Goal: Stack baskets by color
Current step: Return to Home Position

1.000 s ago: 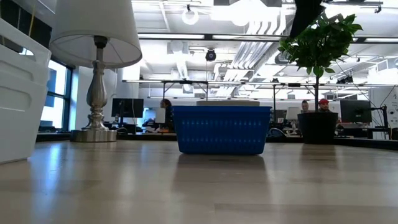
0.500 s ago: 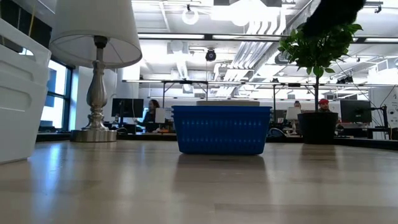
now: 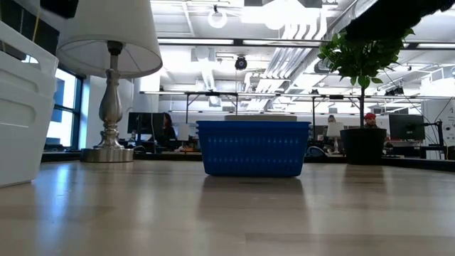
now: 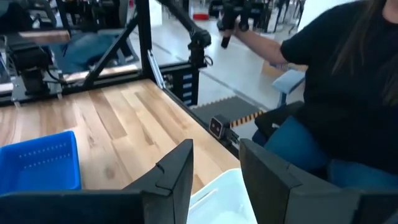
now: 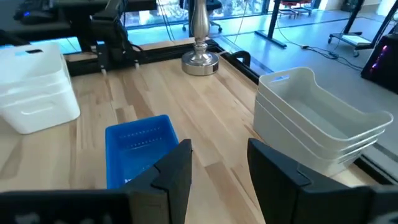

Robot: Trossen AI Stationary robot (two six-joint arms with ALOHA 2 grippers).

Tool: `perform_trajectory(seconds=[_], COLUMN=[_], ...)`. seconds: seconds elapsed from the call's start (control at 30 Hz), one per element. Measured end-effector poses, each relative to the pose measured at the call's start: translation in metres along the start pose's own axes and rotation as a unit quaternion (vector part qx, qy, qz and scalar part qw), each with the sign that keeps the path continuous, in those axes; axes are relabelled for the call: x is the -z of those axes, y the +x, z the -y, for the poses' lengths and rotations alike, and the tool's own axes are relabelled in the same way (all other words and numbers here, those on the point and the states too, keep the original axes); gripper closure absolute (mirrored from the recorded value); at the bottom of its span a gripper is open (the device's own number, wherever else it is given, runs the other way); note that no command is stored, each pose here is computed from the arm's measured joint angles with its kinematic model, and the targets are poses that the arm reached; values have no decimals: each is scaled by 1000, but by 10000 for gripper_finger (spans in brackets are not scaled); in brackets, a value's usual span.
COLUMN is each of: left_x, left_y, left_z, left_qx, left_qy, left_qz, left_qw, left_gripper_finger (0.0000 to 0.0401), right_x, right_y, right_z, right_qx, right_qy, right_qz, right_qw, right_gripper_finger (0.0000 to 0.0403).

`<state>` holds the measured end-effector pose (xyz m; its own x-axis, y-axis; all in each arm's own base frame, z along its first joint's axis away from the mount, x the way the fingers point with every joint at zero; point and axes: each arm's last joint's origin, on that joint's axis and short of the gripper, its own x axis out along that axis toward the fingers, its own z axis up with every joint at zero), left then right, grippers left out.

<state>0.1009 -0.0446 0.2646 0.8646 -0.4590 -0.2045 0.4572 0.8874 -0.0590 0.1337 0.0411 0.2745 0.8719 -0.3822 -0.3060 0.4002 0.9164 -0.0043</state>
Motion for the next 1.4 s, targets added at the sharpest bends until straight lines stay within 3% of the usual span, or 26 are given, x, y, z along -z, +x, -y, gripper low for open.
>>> perform_trajectory(seconds=[0.53, 0.9, 1.2, 1.4], left_x=[62, 78, 95, 96], left_y=[-1, -1, 6, 7], left_z=[-3, -4, -7, -8], left_qx=[-3, -16, -39, -47], left_qy=[2, 9, -13, -16], left_qz=[74, 96, 107, 120], left_qw=[997, 995, 993, 992], left_gripper_finger=[284, 284, 284, 284], right_x=[68, 104, 123, 115], right_y=[3, 10, 15, 12], right_z=[20, 22, 16, 17], right_qx=[-7, -62, -170, -180], right_qy=[62, 94, 74, 32], right_qz=[5, 21, 61, 107], right_qw=[998, 993, 981, 977], right_gripper_finger=[261, 261, 261, 261])
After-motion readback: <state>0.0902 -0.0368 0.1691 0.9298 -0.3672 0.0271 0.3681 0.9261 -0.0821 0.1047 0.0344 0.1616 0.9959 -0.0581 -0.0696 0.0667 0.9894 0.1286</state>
